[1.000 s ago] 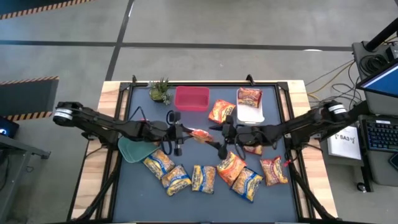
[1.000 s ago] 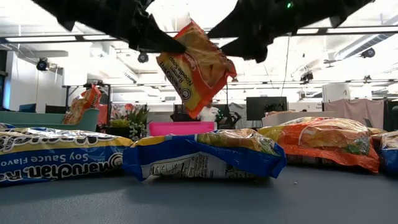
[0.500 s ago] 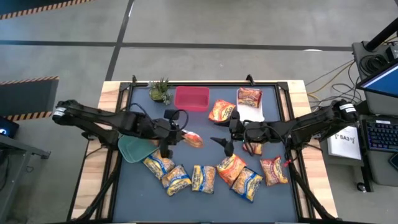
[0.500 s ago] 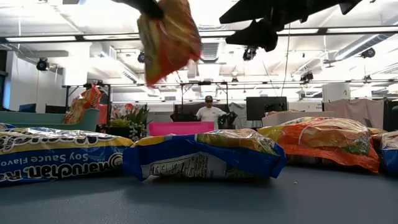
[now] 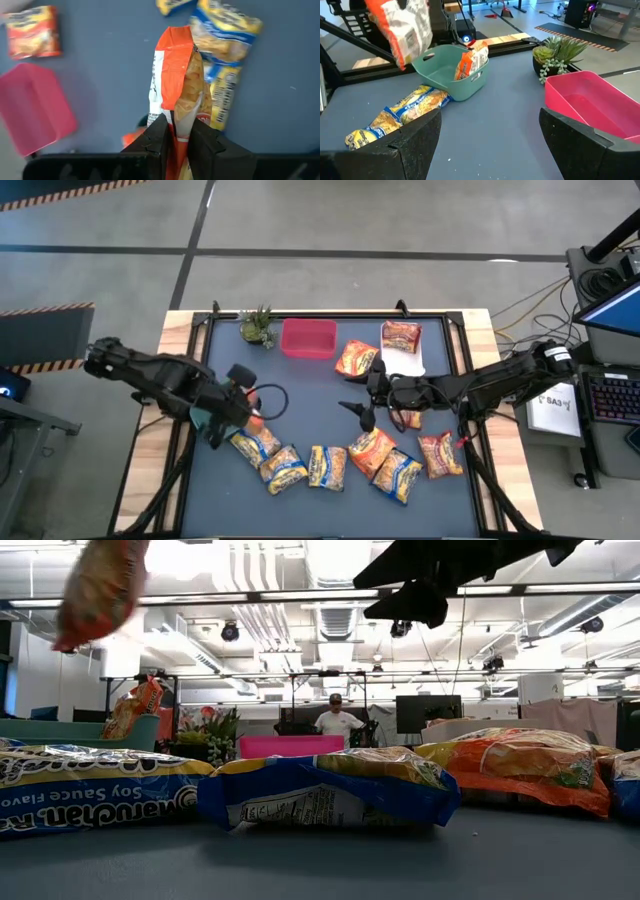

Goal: Sort Maruchan noodles
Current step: Put the orange noodle pack into the green bin

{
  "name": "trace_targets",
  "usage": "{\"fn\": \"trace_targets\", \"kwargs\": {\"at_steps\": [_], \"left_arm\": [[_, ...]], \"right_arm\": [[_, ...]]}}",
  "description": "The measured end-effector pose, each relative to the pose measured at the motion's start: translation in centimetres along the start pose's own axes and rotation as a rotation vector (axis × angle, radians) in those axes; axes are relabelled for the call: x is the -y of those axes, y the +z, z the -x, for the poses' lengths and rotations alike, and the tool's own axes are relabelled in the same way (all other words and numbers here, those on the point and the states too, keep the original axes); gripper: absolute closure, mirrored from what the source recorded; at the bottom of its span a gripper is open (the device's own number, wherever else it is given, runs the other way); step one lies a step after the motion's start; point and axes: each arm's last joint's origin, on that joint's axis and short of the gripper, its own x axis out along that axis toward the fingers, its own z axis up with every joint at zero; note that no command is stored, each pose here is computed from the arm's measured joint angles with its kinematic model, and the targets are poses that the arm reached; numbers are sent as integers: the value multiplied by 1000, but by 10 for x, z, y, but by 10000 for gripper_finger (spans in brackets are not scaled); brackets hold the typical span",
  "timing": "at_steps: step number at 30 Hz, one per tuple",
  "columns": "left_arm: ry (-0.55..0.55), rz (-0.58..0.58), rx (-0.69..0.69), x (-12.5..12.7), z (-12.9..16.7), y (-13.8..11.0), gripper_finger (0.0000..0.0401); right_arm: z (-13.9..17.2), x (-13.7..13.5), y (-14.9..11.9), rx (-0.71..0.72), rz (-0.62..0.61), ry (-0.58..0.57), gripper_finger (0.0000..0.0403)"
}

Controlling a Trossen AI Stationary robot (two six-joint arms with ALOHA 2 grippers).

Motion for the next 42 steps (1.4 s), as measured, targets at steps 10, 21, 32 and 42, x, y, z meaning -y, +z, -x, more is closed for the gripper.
{"fn": "trace_targets", "kwargs": {"at_steps": [10,21,32,42], "left_arm": [[-27,-45,-149,8,-22,-23,365],[29,-172,-236,19,-64,-61,365],[58,-224,-267,24,-92,-73,365],[69,-190,-251,21,-96,-74,365]], "right_arm": [[-5,-1,-5,-16,-8,-4,78],[-9,2,-7,-19,-13,-17,78],[-9,2,-5,-1,-27,-17,78],[-9,3,-5,-7,-25,-18,78]]}}
